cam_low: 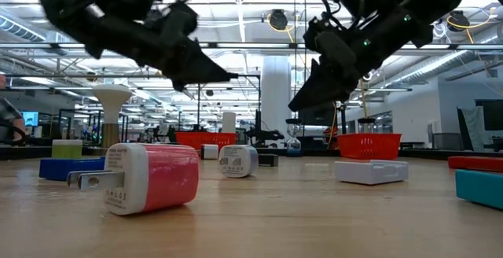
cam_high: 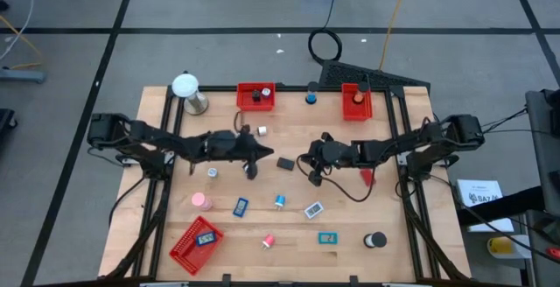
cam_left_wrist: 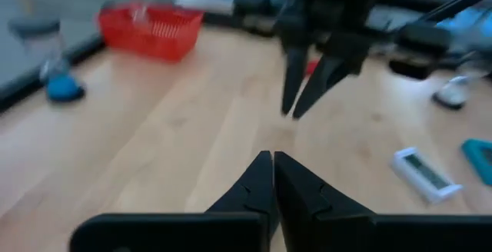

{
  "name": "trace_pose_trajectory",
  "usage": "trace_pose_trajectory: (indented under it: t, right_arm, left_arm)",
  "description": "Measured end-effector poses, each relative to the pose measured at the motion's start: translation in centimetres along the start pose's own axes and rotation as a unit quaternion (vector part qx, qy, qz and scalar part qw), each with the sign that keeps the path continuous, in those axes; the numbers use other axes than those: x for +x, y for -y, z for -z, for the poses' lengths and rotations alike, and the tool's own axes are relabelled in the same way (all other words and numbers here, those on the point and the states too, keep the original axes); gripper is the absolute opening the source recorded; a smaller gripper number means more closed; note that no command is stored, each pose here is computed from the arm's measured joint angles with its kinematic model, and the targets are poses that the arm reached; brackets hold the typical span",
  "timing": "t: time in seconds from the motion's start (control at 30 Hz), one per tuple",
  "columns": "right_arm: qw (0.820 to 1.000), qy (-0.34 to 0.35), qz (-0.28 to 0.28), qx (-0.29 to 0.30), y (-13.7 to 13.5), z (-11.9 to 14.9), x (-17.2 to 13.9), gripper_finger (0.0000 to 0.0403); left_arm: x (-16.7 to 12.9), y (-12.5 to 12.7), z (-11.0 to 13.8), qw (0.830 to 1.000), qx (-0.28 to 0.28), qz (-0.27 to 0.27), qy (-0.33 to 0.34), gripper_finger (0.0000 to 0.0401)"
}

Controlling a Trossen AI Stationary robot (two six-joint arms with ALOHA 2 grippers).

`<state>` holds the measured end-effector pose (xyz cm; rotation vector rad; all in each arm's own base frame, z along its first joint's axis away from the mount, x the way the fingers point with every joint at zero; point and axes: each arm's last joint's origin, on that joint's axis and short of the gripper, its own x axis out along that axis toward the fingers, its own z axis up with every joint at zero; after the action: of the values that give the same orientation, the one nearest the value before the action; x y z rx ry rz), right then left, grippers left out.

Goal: Pick & Place Office items
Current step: Put the black timer into the bottom red basket

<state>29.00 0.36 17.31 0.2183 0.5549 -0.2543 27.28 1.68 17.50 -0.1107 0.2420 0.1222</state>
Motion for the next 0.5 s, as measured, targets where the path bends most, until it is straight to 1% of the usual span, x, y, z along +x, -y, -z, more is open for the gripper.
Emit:
trace_pose_trajectory:
  t: [0.07, 0.2, 0.27, 0.37, 0.5]
  right_arm:
    - [1.000, 0.006, -0.008, 0.000, -0.5, 0.0, -0.1, 0.0065]
    - [1.000, 0.017, -0.017, -0.001, -0.9, 0.3, 0.8, 0.0117]
    - [1.000, 0.015, -0.015, -0.006, -0.9, 0.6, 1.6, 0.0146]
    - [1.000, -0.001, 0.004, -0.025, -0.9, 0.9, 2.7, 0.0188]
    - [0.999, 0.015, 0.001, -0.053, -1.4, -0.1, 3.7, 0.0236]
  left_arm:
    - [-0.7, 0.3, 0.6, 0.999, 0.009, 0.011, 0.032, 0.0004]
    - [-1.6, 0.4, 1.5, 0.998, 0.007, 0.019, 0.059, 0.0021]
    - [-1.7, 0.4, 1.6, 0.998, 0.002, 0.019, 0.060, 0.0024]
    - [-1.7, 0.3, 1.6, 0.998, 0.001, 0.017, 0.057, 0.0025]
    - [-1.7, 0.3, 1.7, 0.998, 0.001, 0.017, 0.053, 0.0026]
